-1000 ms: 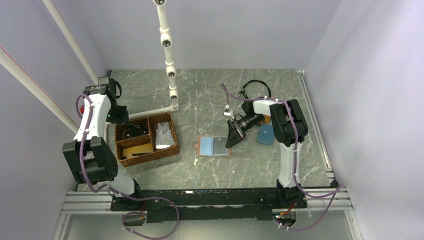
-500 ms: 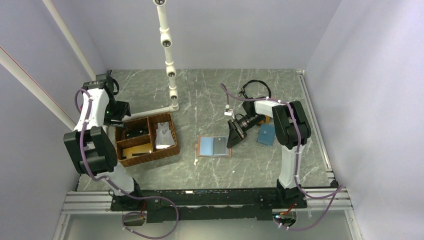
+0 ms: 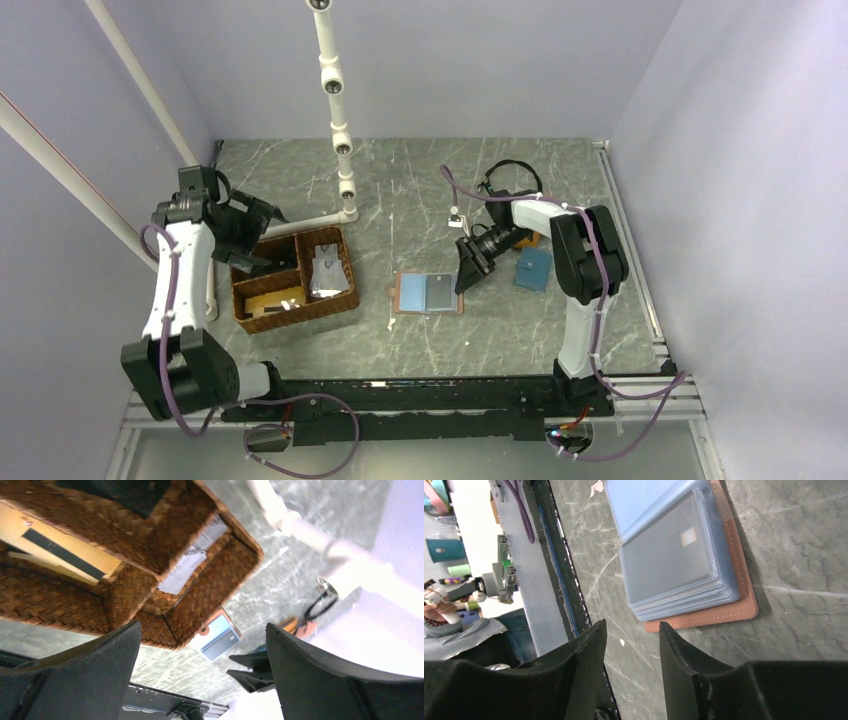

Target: Take the credit cards out of the card holder

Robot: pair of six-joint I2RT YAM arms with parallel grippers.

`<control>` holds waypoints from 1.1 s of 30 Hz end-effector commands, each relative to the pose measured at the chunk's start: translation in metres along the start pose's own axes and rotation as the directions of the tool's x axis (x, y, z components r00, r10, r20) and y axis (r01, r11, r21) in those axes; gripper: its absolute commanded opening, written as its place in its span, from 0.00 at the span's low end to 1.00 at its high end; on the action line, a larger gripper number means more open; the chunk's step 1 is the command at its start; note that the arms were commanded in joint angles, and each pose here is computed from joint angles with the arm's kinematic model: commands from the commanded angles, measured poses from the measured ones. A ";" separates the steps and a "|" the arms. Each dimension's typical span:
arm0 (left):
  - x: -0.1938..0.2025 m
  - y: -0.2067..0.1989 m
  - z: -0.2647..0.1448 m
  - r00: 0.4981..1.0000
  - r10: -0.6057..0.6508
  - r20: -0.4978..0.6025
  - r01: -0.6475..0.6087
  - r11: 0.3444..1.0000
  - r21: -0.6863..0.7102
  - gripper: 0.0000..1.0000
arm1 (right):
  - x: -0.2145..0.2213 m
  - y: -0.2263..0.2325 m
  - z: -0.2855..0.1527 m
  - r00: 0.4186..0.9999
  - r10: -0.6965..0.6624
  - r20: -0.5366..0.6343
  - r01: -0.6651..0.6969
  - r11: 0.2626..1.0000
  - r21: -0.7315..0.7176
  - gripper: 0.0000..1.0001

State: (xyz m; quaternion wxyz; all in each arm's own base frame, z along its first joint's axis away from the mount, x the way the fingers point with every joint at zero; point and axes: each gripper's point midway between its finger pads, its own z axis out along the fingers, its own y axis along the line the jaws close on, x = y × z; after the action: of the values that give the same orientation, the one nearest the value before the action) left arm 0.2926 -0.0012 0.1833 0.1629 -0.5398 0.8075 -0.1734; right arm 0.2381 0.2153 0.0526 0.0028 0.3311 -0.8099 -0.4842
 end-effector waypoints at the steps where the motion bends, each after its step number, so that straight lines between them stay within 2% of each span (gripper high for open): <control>1: 0.017 -0.035 -0.034 0.979 0.203 0.038 -0.204 0.929 0.307 0.99 | -0.010 0.013 -0.010 0.991 -0.127 0.034 0.126 0.991 0.036 0.46; 4: 0.031 -0.045 -0.043 0.969 0.241 0.044 -0.236 0.869 0.435 1.00 | -0.010 0.016 -0.013 0.988 -0.152 0.040 0.151 0.988 0.043 0.47; 6: 0.044 -0.057 -0.051 0.957 0.289 0.026 -0.256 0.801 0.542 1.00 | -0.011 0.018 -0.015 0.984 -0.171 0.047 0.168 0.984 0.053 0.47; 10: 0.057 -0.068 -0.066 0.938 0.345 0.037 -0.282 0.696 0.660 0.99 | -0.013 0.023 -0.020 0.972 -0.222 0.071 0.216 0.972 0.089 0.50; 19: 0.089 -0.061 -0.080 0.880 0.476 -0.006 -0.327 0.614 0.719 0.99 | -0.020 0.033 -0.033 0.951 -0.279 0.132 0.267 0.958 0.104 0.52; 25: 0.112 -0.057 -0.084 0.804 0.594 0.032 -0.428 0.540 0.724 0.99 | -0.018 0.036 -0.040 0.943 -0.303 0.135 0.287 0.949 0.129 0.52; 33: 0.138 -0.047 -0.079 0.703 0.708 0.072 -0.520 0.442 0.731 1.00 | -0.001 0.042 -0.072 0.920 -0.365 0.144 0.314 0.904 0.289 0.54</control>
State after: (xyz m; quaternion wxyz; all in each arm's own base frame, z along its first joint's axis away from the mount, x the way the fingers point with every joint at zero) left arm 0.2530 -0.1287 0.2542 0.2807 -0.1426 0.8297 -0.4609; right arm 0.2365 0.1888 0.1063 -0.1467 0.3975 -0.7963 -0.4317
